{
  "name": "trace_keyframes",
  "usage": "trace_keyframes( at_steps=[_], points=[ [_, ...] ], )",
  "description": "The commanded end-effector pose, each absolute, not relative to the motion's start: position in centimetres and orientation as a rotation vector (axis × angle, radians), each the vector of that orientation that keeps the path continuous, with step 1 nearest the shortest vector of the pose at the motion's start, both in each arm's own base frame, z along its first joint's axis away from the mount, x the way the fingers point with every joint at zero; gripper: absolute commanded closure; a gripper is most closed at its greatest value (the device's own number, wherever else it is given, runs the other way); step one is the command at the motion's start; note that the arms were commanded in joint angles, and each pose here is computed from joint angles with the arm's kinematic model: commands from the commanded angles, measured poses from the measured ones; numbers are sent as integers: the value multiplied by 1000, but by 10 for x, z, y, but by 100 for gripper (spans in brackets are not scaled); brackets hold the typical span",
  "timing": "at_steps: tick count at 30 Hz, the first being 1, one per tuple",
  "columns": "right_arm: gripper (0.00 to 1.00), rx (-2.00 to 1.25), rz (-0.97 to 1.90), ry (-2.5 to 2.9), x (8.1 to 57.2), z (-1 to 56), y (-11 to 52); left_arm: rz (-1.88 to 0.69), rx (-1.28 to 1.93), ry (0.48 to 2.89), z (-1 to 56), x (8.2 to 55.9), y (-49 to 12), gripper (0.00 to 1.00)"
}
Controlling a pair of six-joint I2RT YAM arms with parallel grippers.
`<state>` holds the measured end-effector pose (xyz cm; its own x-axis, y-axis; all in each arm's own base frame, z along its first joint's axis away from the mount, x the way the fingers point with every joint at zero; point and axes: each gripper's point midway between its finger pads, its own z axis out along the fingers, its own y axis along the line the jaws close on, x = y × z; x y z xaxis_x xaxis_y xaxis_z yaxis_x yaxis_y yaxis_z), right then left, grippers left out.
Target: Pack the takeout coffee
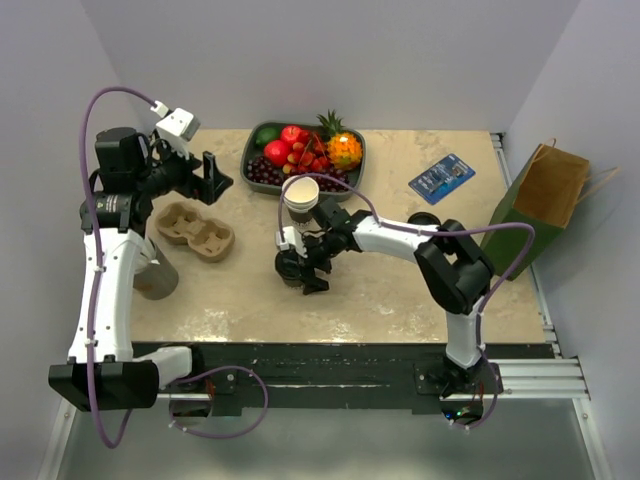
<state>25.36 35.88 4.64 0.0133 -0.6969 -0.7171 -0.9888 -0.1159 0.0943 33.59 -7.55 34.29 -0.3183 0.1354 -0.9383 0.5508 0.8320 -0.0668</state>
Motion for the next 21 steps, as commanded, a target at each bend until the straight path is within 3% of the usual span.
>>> trace_keyframes(
  at_steps=[1,10,21],
  points=[
    [4,-1849,959,1577,252,64,397,-457,494,1845,355,337,-73,6],
    [8,-1798,1066,1494,230,65,461,-308,413,1891,355,344,-44,7],
    [10,-1691,1166,1414,208,67,533,-312,409,1915,352,344,-41,7]
  ],
)
